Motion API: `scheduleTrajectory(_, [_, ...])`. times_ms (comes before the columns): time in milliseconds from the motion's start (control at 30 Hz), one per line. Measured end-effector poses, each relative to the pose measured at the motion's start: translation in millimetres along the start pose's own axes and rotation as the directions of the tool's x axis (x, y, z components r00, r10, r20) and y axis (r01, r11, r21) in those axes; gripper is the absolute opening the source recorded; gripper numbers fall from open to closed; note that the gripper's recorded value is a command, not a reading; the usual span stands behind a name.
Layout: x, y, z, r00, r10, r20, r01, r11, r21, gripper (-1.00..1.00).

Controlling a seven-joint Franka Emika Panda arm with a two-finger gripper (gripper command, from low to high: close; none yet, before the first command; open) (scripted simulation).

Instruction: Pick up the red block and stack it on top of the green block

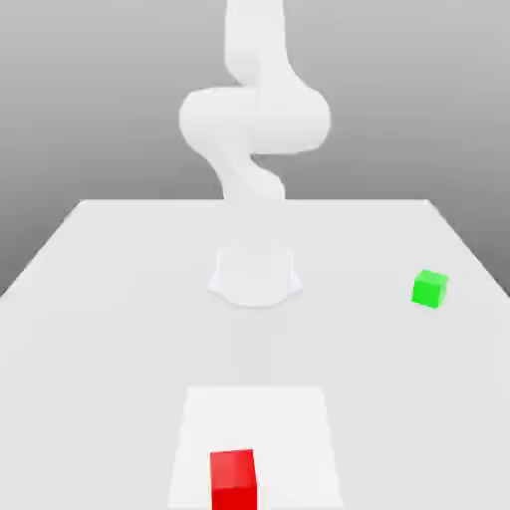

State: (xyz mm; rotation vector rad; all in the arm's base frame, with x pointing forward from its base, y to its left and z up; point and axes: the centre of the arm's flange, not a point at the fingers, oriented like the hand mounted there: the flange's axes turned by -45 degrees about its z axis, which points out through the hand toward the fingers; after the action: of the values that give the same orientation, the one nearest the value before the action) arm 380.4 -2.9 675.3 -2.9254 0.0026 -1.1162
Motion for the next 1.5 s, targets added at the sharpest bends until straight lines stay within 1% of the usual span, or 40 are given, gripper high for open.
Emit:
scheduleTrajectory(200, [-14.7, 6.5, 118.7, 0.985, -0.023, 0.172, 0.020, 1.000, 0.019, 0.00])
scheduleTrajectory(400, [-55.2, 11.7, 227.0, 0.941, -0.047, 0.335, 0.038, 0.999, 0.034, 0.00])
scheduleTrajectory(600, [-118.9, 17.4, 322.1, 0.871, -0.070, 0.487, 0.055, 0.997, 0.046, 0.00])
scheduleTrajectory(833, [-216.2, 25.7, 410.1, 0.758, -0.098, 0.645, 0.079, 0.995, 0.058, 0.00])
scheduleTrajectory(1000, [-265.5, 27.5, 460.5, 0.742, -0.101, 0.663, 0.082, 0.995, 0.060, 0.00])
scheduleTrajectory(1033, [-270.8, 27.6, 465.6, 0.742, -0.101, 0.663, 0.082, 0.995, 0.060, -1.00])
scheduleTrajectory(1233, [-273.4, 27.4, 468.1, 0.741, -0.101, 0.664, 0.083, 0.995, 0.060, -1.00])
scheduleTrajectory(1400, [-239.5, 27.0, 431.2, 0.741, -0.102, 0.664, 0.083, 0.995, 0.060, -1.00])
scheduleTrajectory(1433, [-233.7, 19.0, 422.3, 0.740, -0.123, 0.662, 0.096, 0.992, 0.077, -1.00])
scheduleTrajectory(1500, [-235.1, -31.4, 408.6, 0.721, -0.265, 0.640, 0.187, 0.964, 0.188, -1.00])
